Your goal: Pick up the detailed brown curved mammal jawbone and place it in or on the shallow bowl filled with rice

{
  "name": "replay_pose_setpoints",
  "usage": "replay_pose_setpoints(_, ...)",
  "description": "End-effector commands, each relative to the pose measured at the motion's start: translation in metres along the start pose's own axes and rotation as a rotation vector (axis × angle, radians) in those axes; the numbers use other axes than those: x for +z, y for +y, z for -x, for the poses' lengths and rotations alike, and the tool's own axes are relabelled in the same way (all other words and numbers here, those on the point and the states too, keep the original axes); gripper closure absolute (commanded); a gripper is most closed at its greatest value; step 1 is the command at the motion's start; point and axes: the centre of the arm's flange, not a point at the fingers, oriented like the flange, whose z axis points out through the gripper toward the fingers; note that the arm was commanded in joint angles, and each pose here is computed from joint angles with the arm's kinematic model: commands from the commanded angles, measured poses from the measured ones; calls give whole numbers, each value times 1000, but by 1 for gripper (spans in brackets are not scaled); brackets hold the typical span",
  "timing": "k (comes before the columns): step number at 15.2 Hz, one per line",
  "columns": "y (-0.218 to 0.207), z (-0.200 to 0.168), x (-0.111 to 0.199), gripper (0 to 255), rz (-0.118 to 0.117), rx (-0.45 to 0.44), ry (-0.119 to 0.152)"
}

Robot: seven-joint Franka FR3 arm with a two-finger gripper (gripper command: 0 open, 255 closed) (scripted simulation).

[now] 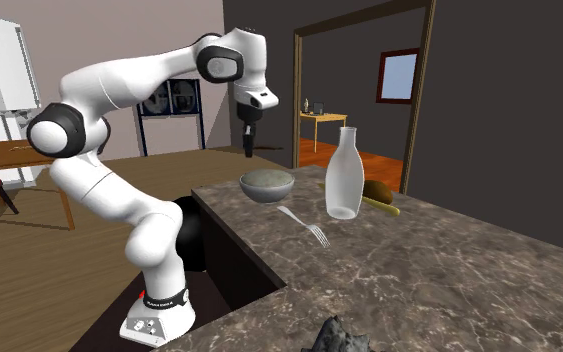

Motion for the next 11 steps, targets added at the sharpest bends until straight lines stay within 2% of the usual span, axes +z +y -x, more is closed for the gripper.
replay_pose_setpoints(1,0,-10,5,255,0,-1,1)
replay_pose_setpoints(11,16,-13,56,255,0,-1,1)
